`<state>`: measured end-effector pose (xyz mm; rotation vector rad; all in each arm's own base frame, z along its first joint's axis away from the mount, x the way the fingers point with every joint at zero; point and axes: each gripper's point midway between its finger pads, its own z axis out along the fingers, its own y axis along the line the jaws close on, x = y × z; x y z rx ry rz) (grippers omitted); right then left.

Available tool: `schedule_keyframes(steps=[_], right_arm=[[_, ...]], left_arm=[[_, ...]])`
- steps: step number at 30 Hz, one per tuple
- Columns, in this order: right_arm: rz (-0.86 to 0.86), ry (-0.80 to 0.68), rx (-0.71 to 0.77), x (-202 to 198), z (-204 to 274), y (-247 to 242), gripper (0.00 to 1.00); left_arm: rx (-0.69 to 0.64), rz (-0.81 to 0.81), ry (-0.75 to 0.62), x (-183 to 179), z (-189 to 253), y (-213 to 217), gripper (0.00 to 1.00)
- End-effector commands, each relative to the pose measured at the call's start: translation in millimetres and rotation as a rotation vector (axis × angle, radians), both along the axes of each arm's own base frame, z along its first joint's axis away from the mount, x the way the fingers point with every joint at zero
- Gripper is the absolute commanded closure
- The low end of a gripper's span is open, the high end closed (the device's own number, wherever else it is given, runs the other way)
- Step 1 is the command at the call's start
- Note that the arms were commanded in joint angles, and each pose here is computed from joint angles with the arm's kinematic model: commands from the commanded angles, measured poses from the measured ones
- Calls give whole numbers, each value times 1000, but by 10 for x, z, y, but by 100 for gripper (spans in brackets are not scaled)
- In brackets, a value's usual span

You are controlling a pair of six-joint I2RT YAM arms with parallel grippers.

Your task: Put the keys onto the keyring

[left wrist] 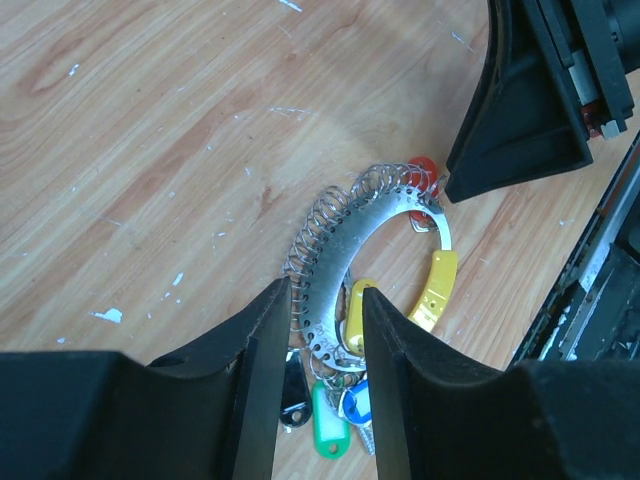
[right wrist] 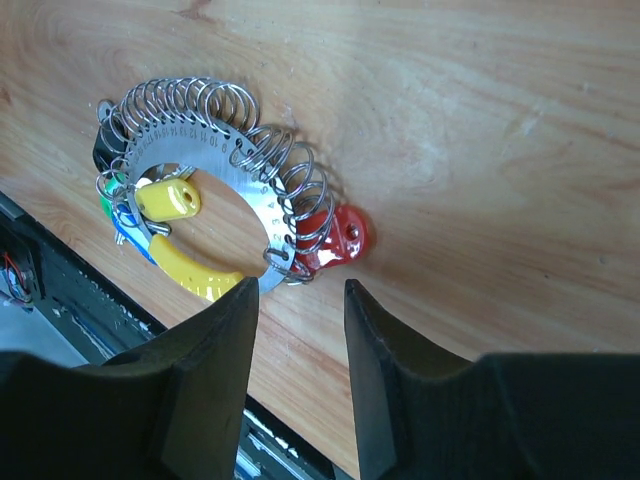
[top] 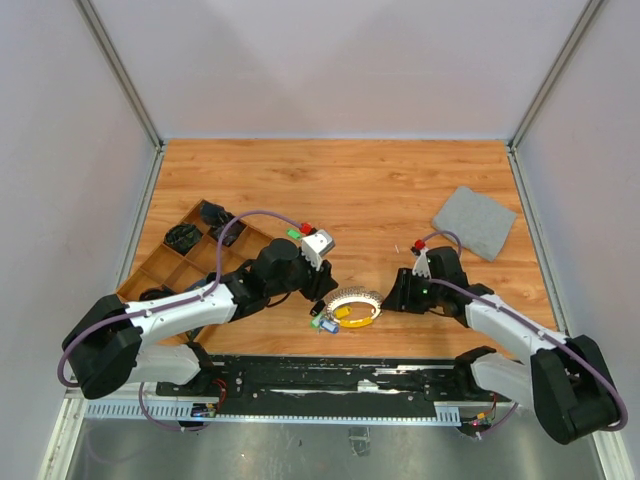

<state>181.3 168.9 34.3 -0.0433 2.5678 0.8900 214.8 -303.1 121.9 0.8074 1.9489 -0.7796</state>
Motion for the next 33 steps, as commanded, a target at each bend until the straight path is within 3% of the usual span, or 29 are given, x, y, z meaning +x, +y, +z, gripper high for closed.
schedule_keyframes(steps=[1,20,33], right_arm=[[17,-25,39,97,-5,21,61],[69,-22,96,113,-42,110,73],[86,-73,103,100,97,107,95]], left_arm=[[-24,6,-26,62,116,-13,60],[-15,5,-24,69,89,-5,60],[-18,2,-22,81,87,-26,60]])
